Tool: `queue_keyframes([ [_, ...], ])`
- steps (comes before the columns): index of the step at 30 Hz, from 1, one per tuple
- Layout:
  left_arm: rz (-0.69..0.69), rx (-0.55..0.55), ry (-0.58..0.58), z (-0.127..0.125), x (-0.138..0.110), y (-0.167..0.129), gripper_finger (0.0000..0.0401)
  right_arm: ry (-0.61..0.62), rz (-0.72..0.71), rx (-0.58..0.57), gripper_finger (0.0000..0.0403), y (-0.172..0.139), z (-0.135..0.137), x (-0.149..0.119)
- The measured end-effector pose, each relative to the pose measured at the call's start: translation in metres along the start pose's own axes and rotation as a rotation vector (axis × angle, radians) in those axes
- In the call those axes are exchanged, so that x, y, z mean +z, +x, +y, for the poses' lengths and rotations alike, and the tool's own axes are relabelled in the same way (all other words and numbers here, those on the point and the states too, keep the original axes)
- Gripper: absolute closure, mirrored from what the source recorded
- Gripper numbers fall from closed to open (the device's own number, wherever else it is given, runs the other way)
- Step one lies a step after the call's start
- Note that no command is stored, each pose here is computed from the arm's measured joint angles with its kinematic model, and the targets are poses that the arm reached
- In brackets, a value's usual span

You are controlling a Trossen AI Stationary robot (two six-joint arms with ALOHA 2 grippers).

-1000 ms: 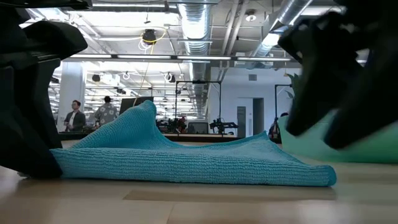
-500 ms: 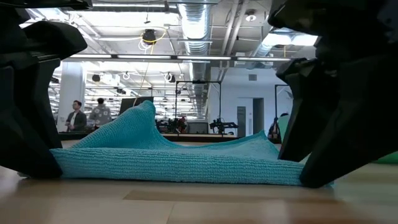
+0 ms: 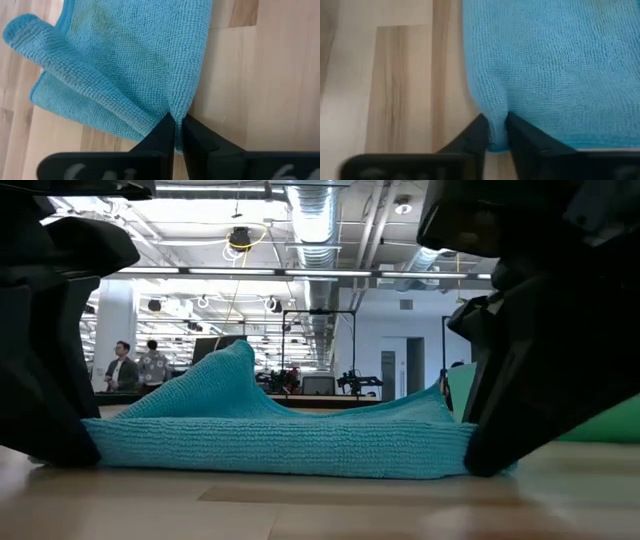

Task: Roll microfiber towels into tight, uniform cylinder then place into a basket
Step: Roll the blue towel

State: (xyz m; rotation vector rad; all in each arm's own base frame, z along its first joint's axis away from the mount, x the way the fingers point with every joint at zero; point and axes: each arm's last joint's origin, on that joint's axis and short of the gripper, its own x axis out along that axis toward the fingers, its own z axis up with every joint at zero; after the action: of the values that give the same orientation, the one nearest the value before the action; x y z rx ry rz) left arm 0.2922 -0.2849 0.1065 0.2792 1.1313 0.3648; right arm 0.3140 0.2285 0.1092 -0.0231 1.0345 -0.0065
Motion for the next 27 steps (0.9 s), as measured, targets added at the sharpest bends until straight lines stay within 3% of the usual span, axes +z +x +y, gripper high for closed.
queue_keyframes([
  [5,0.037,-0.038,-0.035,0.002,0.008,-0.011,0.0383,0.007,0.012,0.046,0.0388,-0.002,0.004,0.002],
  [11,0.137,-0.213,-0.124,0.005,0.025,-0.033,0.0383,-0.006,0.025,0.151,0.0374,-0.011,0.023,0.009],
  [19,0.272,-0.38,-0.186,0.007,0.044,-0.051,0.0383,-0.018,0.04,0.33,0.0395,-0.03,0.049,0.021],
  [23,0.34,-0.401,-0.279,0.013,0.052,-0.049,0.0383,0.003,0.047,0.341,0.0378,-0.03,0.046,0.026],
  [27,0.414,-0.426,-0.337,0.02,0.058,-0.042,0.0383,0.126,0.135,0.292,0.0379,-0.024,0.029,0.028],
])
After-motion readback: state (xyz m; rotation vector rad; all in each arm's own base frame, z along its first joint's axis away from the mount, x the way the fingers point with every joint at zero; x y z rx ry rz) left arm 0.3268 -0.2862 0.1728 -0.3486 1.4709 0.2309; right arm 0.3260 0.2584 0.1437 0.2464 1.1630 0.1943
